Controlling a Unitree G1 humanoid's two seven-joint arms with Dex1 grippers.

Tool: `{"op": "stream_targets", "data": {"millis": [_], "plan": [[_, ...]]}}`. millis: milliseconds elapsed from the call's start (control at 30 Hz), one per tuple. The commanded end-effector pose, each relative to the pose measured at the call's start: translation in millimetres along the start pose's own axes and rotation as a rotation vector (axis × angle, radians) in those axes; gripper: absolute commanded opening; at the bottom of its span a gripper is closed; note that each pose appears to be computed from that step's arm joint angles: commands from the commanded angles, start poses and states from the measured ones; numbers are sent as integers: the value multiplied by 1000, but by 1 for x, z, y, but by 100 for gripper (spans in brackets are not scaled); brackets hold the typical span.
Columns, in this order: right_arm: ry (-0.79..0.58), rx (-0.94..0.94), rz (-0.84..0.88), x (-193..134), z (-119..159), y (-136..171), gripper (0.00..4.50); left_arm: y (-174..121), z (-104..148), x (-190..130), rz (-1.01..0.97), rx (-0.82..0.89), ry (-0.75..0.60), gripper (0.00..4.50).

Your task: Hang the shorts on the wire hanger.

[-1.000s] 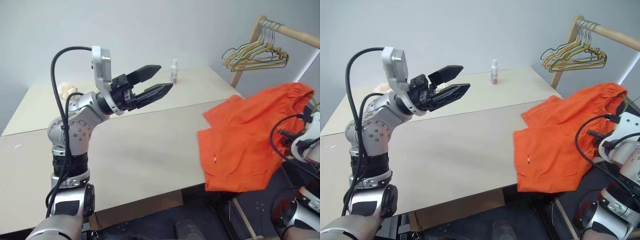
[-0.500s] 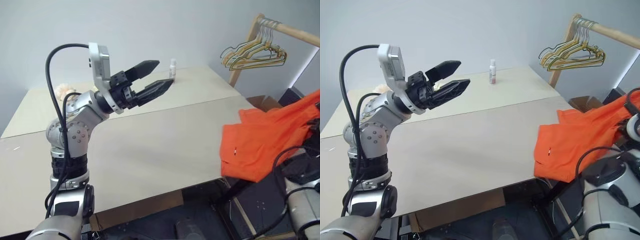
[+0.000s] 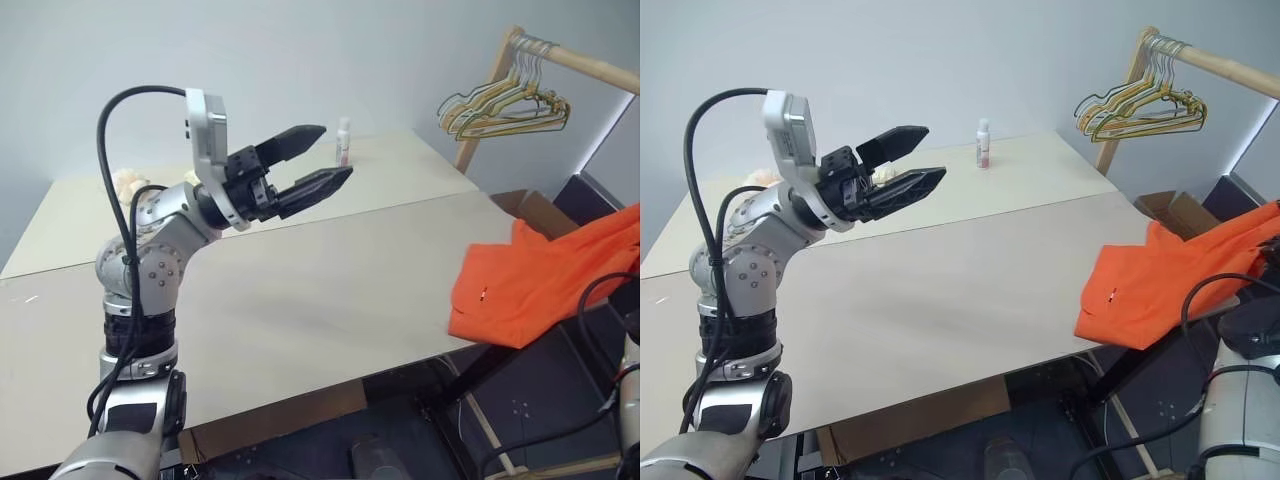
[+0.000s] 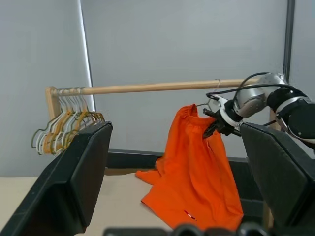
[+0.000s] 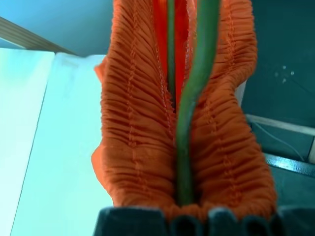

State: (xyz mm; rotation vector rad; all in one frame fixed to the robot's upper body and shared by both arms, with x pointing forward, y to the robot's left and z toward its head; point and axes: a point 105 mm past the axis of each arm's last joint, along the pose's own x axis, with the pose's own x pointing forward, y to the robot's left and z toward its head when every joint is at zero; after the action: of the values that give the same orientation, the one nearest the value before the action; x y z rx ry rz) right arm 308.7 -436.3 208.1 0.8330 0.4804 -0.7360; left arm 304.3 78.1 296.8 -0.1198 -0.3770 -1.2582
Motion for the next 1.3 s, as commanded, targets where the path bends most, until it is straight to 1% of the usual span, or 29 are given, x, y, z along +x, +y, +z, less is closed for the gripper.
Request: {"op": "stream_targets", "data": {"millis": [33, 67, 133, 167, 233, 433, 500, 600, 667, 767, 833, 867, 933, 1000, 1067, 1100, 1133, 1167, 1200, 1233, 1267, 1300], "plan": [[-72, 13, -6, -4, 16, 0, 0, -4, 11, -1, -15, 59, -18, 449], [-76, 0, -17, -4, 16, -1, 0, -4, 11, -1, -16, 60, -16, 449], [-81, -19, -22, -4, 15, 0, 59, -5, 11, -2, -16, 63, -12, 450], [-84, -25, -22, -4, 15, 1, 78, -5, 11, -2, -15, 63, -10, 450], [-103, -42, -36, -5, 17, 1, 151, -5, 11, -3, -14, 64, -8, 450], [-266, -152, -140, -19, 34, 0, 360, -4, 11, -3, -12, 69, 0, 450], [-307, -179, -150, -24, 37, 2, 440, -4, 12, -4, -11, 70, 2, 450], [-422, -258, -178, -34, 44, 9, 446, -3, 12, -4, -6, 71, 5, 450], [-608, -419, -276, -50, 52, 16, 446, -2, 11, -5, 0, 70, 8, 450], [-804, -578, -328, -67, 50, 31, 446, -1, 9, -6, 8, 67, 14, 450], [-916, -643, -319, -79, 44, 44, 446, 0, 7, -7, 19, 66, 21, 450], [-996, -683, -306, -88, 41, 54, 446, 1, 4, -9, 32, 67, 30, 450], [-1133, -759, -237, -106, 32, 76, 446, 2, 0, -12, 53, 62, 45, 450], [-1213, -806, -145, -119, 23, 96, 446, 3, -3, -16, 69, 51, 59, 450], [-1273, -904, 117, -133, 1, 130, 446, 7, -9, -27, 115, 66, 97, 450], [-1271, -959, 258, -137, -14, 145, 446, 10, -12, -33, 145, 69, 114, 450], [-1267, -995, 350, -140, -24, 153, 446, 11, -14, -37, 165, 70, 125, 450], [-1233, -1038, 458, -139, -38, 161, 446, 12, -16, -41, 181, 69, 130, 450], [-1170, -1073, 606, -138, -57, 169, 446, 12, -18, -47, 212, 101, 144, 450], [-1059, -1099, 778, -136, -81, 175, 446, 11, -22, -53, 243, 142, 175, 450], [-1021, -1151, 917, -138, -103, 177, 446, 10, -26, -60, 275, 179, 195, 450], [-997, -1171, 993, -138, -117, 177, 446, 8, -31, -67, 290, 206, 234, 450]]}}
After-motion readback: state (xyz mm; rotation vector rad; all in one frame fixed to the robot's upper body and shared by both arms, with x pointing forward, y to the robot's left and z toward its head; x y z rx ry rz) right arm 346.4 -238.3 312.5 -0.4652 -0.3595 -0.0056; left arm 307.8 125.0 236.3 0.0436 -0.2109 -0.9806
